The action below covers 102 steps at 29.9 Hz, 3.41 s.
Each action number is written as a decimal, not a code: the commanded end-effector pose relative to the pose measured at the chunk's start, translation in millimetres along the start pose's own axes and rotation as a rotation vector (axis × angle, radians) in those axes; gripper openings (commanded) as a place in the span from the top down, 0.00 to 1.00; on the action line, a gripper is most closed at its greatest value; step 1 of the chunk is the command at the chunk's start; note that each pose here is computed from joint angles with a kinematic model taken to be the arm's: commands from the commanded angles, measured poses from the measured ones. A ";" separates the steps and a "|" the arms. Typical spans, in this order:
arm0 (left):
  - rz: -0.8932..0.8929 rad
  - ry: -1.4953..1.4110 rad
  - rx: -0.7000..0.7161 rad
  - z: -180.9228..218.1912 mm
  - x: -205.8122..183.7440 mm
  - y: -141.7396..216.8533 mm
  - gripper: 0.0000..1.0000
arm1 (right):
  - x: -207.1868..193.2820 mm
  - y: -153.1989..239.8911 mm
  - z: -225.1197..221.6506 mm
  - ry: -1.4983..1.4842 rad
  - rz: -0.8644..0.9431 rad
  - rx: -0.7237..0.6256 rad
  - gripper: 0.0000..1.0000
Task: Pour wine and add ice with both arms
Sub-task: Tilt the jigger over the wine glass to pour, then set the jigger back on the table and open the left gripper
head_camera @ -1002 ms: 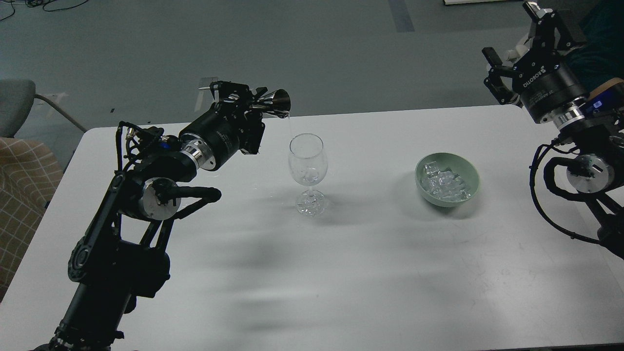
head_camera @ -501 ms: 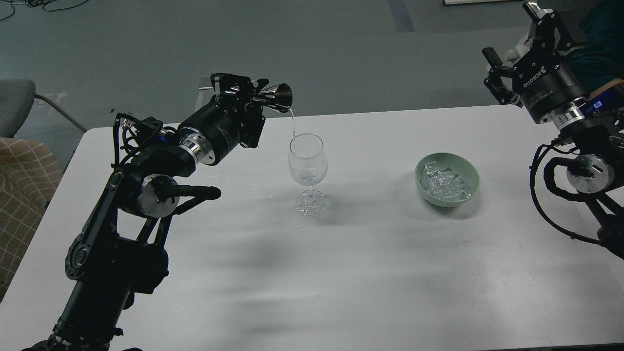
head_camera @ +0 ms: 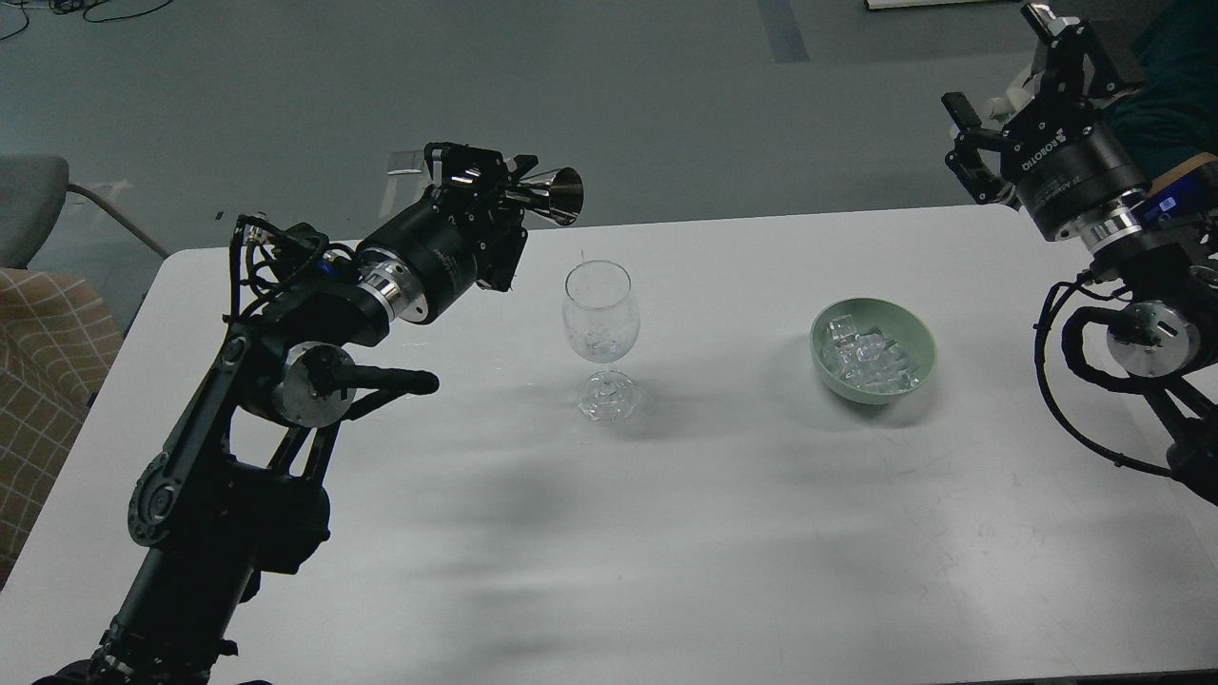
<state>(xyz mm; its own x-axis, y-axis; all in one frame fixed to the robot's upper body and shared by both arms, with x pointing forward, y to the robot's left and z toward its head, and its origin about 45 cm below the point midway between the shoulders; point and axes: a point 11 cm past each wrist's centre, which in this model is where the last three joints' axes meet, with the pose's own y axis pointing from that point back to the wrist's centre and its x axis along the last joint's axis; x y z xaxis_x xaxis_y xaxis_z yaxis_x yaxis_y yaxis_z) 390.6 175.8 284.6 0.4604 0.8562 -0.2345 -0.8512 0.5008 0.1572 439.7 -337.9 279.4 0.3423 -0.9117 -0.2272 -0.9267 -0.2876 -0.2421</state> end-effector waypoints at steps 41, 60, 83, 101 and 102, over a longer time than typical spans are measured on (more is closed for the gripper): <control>0.040 -0.377 -0.002 19.7 -12.9 -7.0 1.00 | -0.8 0.1 1.4 -0.002 -0.001 -0.001 0.00; 0.143 0.906 -0.342 -1.6 107.4 87.2 0.99 | -2.0 -0.1 2.6 -0.005 -0.003 -0.003 0.00; 0.348 1.002 -0.246 -134.6 147.0 135.8 0.77 | -2.6 1.5 6.4 -0.010 0.000 -0.009 0.00; 0.372 1.024 -0.218 -151.1 148.0 136.9 0.57 | -3.0 3.9 11.4 0.007 0.004 -0.022 0.00; 0.374 1.024 -0.216 -151.7 148.1 137.0 0.53 | -2.5 4.3 11.6 0.007 0.006 -0.022 0.00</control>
<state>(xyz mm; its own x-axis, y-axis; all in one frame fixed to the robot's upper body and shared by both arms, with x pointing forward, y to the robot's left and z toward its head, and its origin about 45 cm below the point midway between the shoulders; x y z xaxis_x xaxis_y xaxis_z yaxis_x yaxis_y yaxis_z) 304.1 352.5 126.9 -0.1729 0.3883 -0.9052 -0.9659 0.1128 0.2329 436.9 -332.9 268.3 0.3377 -0.9149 -0.2213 -0.9313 -0.2906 -0.2196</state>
